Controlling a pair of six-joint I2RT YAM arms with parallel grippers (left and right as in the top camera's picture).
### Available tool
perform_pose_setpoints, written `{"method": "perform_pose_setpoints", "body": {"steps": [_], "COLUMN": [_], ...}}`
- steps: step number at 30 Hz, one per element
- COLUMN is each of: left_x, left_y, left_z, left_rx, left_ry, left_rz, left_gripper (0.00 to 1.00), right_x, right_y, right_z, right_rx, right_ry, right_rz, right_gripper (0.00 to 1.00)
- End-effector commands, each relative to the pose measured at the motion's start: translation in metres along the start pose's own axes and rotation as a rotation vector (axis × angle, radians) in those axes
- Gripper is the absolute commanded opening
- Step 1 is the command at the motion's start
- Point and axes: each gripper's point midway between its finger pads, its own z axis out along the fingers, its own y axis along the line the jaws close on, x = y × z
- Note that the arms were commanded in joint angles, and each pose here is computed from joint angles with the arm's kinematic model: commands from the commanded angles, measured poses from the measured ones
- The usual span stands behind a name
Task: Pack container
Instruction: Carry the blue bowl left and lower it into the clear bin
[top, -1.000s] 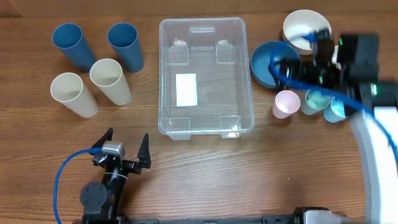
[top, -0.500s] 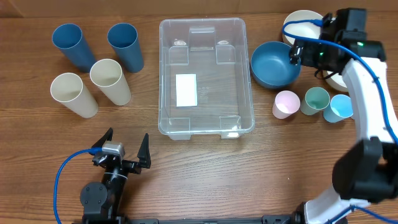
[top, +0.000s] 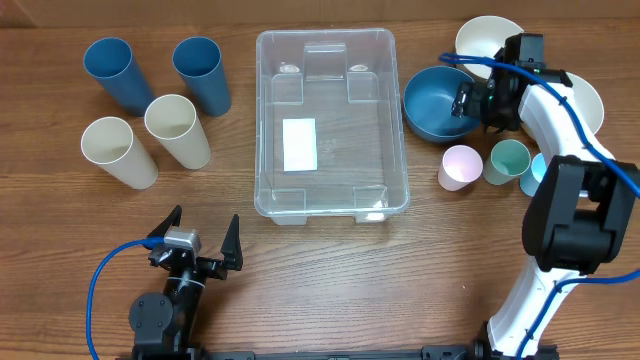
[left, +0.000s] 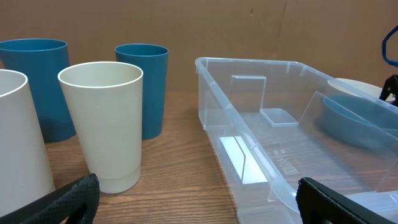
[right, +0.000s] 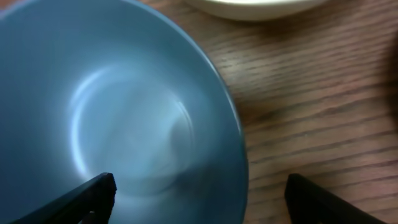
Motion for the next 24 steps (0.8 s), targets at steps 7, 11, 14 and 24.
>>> {"method": "perform_pose_setpoints", "body": {"steps": [7, 11, 14, 24], "left_x": [0.0, 0.0, 0.0, 0.0], "left_y": [-0.004, -0.004, -0.004, -0.004], "left_z": [0.0, 0.0, 0.0, 0.0], "left_rx": [0.023, 0.023, 0.023, 0.023], "left_ry": [-0.003, -0.003, -0.003, -0.003], "left_rz": [0.027, 0.027, 0.027, 0.027], "left_gripper": [1.0, 1.0, 1.0, 1.0], "right_x": [0.002, 0.004, 0.003, -0.031], "right_y": [-0.006, -0.006, -0.006, 0.005], "right_z": [0.01, 0.011, 0.011, -0.029], "right_rx": [0.019, 0.021, 0.02, 0.004], "right_ry": [0.017, 0.024, 0.019, -0.047], "right_rz": [0.024, 0.025, 0.024, 0.017], "right_gripper": [0.32, 0.09, 0.04, 0.04]}}
